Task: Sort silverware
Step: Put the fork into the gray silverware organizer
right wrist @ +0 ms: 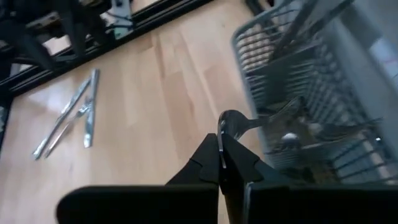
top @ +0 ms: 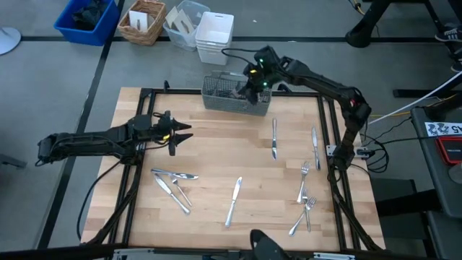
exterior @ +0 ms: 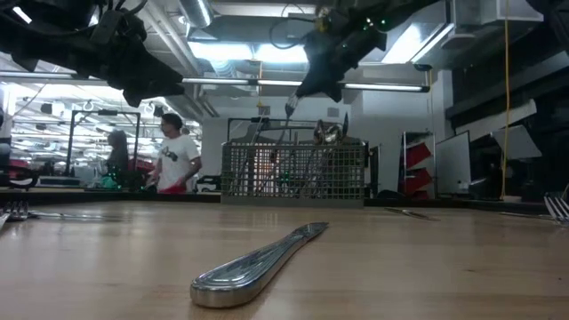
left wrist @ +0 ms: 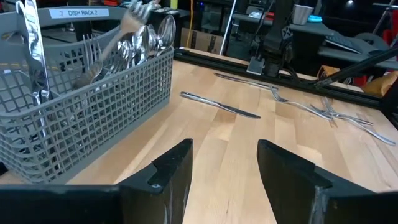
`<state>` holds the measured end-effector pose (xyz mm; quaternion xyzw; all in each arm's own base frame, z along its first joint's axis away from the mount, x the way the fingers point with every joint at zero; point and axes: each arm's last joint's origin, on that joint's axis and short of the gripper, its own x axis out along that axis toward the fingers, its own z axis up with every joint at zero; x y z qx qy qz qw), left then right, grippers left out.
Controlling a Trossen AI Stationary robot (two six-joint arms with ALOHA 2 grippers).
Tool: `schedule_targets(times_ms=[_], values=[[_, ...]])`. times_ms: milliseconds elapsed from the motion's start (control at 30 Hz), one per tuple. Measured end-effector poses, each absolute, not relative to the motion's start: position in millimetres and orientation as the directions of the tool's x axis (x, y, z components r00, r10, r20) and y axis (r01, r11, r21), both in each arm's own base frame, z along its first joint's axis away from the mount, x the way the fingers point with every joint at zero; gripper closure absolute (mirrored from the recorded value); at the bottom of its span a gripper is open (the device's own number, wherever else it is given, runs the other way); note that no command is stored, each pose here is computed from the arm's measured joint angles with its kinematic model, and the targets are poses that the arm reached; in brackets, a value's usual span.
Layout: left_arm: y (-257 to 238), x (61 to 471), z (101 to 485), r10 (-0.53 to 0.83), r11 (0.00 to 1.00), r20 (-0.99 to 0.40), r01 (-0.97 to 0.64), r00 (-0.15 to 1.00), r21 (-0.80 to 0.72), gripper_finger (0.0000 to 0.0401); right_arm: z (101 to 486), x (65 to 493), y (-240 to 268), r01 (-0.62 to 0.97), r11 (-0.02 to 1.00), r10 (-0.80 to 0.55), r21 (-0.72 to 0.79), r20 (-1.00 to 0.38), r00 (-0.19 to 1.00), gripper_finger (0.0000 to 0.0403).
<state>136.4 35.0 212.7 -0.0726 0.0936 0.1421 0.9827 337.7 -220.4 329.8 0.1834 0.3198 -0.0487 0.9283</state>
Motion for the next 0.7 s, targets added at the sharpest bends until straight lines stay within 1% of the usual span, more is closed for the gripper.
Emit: schedule_targets(times_ms=[67,200,400,533,700], values=[[35,136,213,0.266,0.949,-0.205,-0.293,0.942,-0.116,0.023,328,340,-226,0.219,0.928,0.005,0.302,-0.596,0.803,0.04],[35,136,213,0.266,0.949,-0.205,-0.293,0.942,-0.115,0.023,322,345,-237,0.255,0.907,-0.02,0.335,-0.57,0.822,0.0399],[35,136,213,0.266,0.949,-0.205,-0.293,0.942,-0.115,0.023,294,356,-245,0.298,0.86,0.021,0.414,-0.612,0.791,0.0397],[35,136,213,0.266,0.949,-0.205,-0.293,0.942,-0.115,0.023,283,360,-248,0.307,0.855,0.026,0.418,-0.626,0.779,0.0386],[35,136,213,0.266,0.949,-0.205,-0.293,0.942,-0.115,0.023,279,362,-250,0.337,0.855,-0.003,0.394,-0.646,0.763,0.0372]])
